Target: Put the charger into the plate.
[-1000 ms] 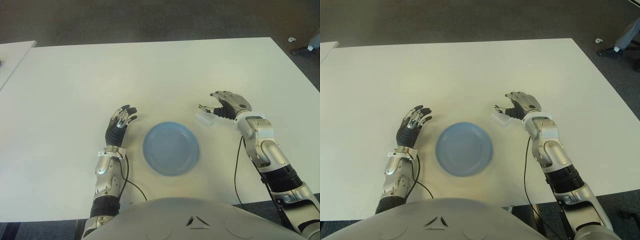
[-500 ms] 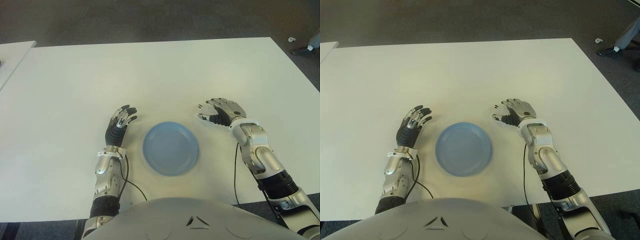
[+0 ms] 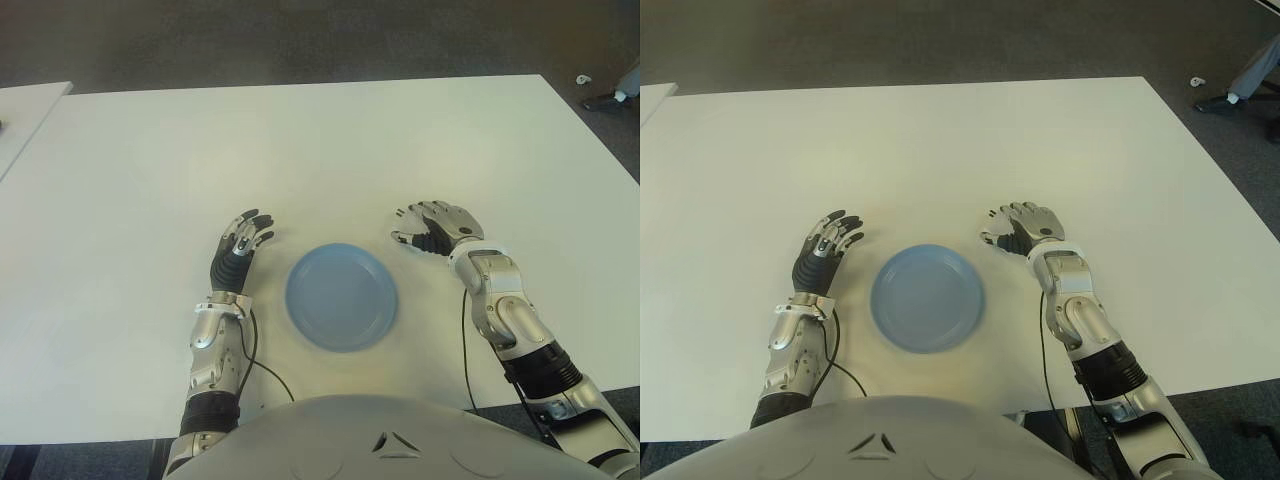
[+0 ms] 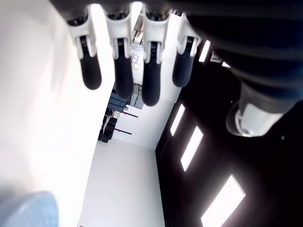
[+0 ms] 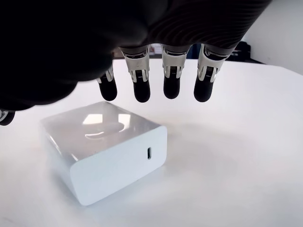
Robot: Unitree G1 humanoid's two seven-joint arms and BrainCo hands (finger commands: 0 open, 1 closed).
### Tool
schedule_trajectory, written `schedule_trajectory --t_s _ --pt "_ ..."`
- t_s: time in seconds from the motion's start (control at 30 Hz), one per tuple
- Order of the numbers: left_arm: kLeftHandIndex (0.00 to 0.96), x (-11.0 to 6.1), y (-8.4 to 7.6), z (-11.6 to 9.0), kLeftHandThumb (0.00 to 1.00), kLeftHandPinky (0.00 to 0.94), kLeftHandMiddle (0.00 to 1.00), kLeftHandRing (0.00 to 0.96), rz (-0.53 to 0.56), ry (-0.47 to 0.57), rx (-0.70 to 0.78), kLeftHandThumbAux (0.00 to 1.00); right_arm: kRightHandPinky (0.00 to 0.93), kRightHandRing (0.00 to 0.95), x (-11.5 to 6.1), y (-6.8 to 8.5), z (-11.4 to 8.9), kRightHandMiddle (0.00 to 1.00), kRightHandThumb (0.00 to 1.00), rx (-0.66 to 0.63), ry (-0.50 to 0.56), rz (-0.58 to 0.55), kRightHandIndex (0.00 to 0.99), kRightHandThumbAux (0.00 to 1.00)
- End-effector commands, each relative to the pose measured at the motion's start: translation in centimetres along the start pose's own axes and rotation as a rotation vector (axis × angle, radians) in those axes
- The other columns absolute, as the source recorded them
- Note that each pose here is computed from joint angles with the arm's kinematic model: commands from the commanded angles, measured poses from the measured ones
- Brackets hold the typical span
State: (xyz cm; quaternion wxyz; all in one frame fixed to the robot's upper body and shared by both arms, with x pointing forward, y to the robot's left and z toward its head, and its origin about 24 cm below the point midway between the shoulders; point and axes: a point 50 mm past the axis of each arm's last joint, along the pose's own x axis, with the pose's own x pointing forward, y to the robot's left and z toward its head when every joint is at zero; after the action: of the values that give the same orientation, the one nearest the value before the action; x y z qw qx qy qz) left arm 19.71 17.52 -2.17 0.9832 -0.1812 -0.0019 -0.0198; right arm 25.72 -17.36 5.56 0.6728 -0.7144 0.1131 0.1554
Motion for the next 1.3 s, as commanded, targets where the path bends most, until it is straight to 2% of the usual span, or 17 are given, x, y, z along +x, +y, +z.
schedule_trajectory --t_s 0.03,0.47,1.3 --pt "0.25 -0.9 0.3 -1.1 0.0 0.249 0.301 0.271 0.026 0.063 -0.025 0.536 0.0 0.0 0.2 0.9 0.2 0.0 0.239 -0.001 0.012 0.048 0.0 0.107" --pt "0.245 -0.9 0.4 -1.0 0.0 0.254 0.305 0.272 0.033 0.061 -0.015 0.541 0.0 0.0 1.0 2.2 0.1 0.0 0.246 0.022 0.03 0.066 0.0 0.111" --pt "0.266 -0.9 0.7 -0.8 0.0 0.27 0.322 0.284 0.014 0.053 0.012 0.514 0.0 0.0 2.1 2.6 -0.1 0.0 0.279 -0.005 0.046 -0.071 0.0 0.1"
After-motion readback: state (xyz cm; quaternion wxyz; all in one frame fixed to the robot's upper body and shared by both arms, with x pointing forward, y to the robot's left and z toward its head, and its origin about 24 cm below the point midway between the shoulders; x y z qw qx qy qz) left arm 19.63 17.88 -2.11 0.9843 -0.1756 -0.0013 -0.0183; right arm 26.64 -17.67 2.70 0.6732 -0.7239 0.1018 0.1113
